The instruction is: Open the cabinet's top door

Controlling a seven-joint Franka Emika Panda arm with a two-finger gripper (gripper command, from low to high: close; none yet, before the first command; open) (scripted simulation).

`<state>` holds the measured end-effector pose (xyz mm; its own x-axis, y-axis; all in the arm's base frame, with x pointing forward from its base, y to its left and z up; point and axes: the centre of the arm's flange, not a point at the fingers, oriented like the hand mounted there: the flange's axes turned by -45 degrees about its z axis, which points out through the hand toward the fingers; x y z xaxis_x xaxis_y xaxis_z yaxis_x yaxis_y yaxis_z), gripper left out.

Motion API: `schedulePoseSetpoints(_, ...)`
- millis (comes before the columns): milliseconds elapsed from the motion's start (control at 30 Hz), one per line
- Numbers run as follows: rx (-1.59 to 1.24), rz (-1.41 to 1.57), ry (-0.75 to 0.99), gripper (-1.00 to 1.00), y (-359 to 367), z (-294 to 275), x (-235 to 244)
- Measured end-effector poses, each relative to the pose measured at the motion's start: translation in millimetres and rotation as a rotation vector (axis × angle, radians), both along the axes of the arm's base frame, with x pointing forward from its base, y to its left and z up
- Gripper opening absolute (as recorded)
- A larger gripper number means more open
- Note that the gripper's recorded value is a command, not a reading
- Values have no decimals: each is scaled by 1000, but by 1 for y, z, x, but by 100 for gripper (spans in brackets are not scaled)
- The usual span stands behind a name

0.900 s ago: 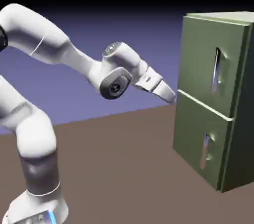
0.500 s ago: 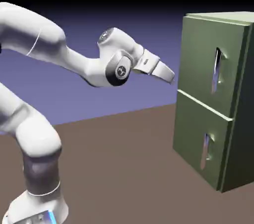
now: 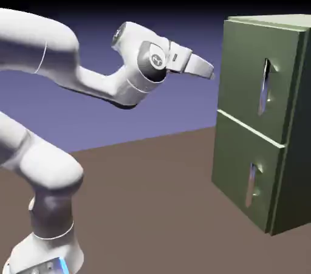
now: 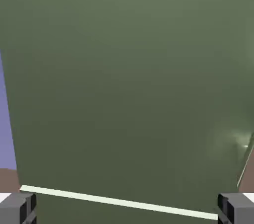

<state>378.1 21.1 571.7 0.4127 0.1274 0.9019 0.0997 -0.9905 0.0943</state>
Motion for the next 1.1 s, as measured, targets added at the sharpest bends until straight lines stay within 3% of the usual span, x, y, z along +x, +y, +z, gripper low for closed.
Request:
schedulePoseSetpoints(567, 41, -25, -213, 100, -47, 1, 14)
schedulePoseSetpoints(1100, 107, -30, -384, 100, -103, -50, 60)
